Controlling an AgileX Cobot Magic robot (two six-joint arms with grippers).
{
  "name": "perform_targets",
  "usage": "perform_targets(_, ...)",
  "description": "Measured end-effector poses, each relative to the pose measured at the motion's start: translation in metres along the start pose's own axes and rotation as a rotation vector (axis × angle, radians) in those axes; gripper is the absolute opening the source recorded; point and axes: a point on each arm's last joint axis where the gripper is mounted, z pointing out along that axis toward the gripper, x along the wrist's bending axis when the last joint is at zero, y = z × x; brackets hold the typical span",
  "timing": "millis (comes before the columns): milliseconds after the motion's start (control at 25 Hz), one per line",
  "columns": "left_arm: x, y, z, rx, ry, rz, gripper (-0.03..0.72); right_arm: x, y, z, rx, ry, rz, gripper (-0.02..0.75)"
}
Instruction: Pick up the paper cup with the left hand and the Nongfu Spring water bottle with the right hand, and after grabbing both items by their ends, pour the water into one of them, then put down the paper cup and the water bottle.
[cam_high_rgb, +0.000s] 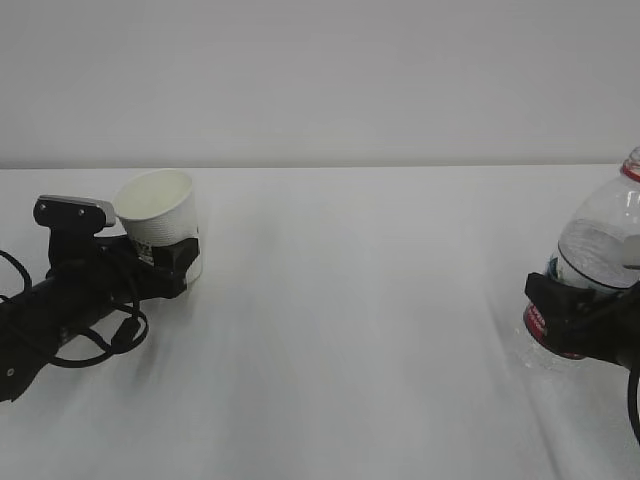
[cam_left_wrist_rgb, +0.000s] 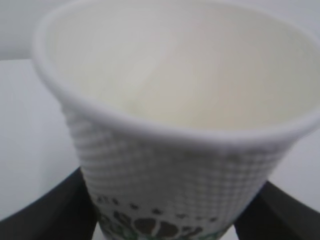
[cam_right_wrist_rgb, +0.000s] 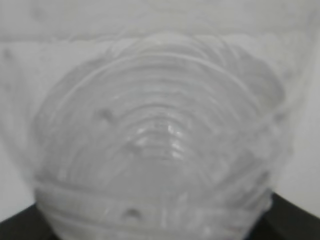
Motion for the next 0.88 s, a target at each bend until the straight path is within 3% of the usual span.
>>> perform_targets(320, -0.005, -0.001, 0.000, 0.009, -0.052, 0.022, 0.546, 0.000, 0.000, 0.000, 0.001, 0.000, 0.000, 0.485)
perform_targets(680, -0.028, 0.010, -0.005, 0.005, -0.293, 0.142, 0.546, 0.000, 0.000, 0.000, 0.001, 0.000, 0.000, 0.485)
perform_targets(880, -0.035, 0.010, -0.008, 0.020, -0.372, 0.148, 0.545, 0.000, 0.000, 0.000, 0.001, 0.000, 0.000, 0.485)
